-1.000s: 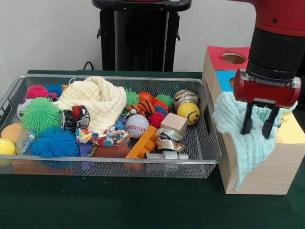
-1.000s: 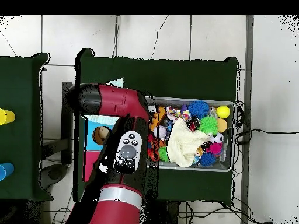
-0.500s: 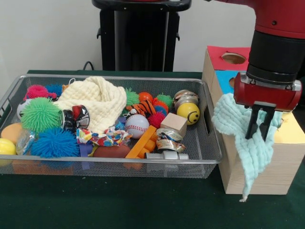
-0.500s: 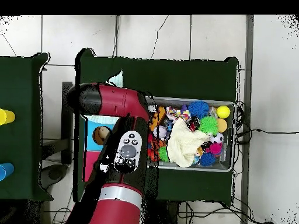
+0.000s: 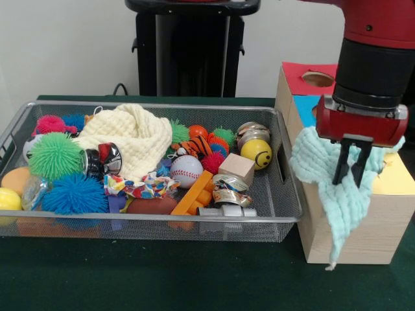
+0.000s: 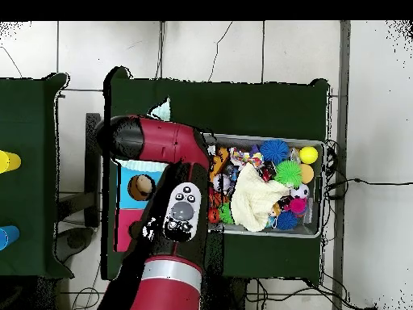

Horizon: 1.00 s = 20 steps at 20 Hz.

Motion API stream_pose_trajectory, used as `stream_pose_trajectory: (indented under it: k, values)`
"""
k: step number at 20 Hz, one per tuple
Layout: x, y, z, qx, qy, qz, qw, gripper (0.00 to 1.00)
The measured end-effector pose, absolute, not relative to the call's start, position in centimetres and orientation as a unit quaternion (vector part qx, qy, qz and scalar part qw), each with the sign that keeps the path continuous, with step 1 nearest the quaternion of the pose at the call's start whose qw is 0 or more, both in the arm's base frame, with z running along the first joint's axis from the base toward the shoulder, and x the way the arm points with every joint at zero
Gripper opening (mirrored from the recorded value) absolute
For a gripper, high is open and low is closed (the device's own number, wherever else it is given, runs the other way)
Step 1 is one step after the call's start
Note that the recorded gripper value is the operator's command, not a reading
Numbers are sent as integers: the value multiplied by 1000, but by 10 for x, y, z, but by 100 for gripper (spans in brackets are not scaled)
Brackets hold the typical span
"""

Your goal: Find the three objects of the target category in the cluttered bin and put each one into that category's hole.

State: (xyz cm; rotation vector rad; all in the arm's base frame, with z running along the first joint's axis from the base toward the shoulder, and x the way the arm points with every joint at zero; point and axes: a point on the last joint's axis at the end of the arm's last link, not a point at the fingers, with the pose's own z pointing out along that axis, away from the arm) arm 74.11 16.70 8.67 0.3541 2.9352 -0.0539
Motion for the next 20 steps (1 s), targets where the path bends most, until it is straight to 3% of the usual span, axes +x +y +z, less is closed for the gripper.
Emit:
stream_pose_trajectory:
  k: [9, 15, 20]
  values:
    - [704, 128, 156, 155, 988, -5, -20, 0]
    - [683, 99, 197, 163, 986, -18, -30, 0]
    - [637, 74, 220, 166, 985, -39, -38, 0]
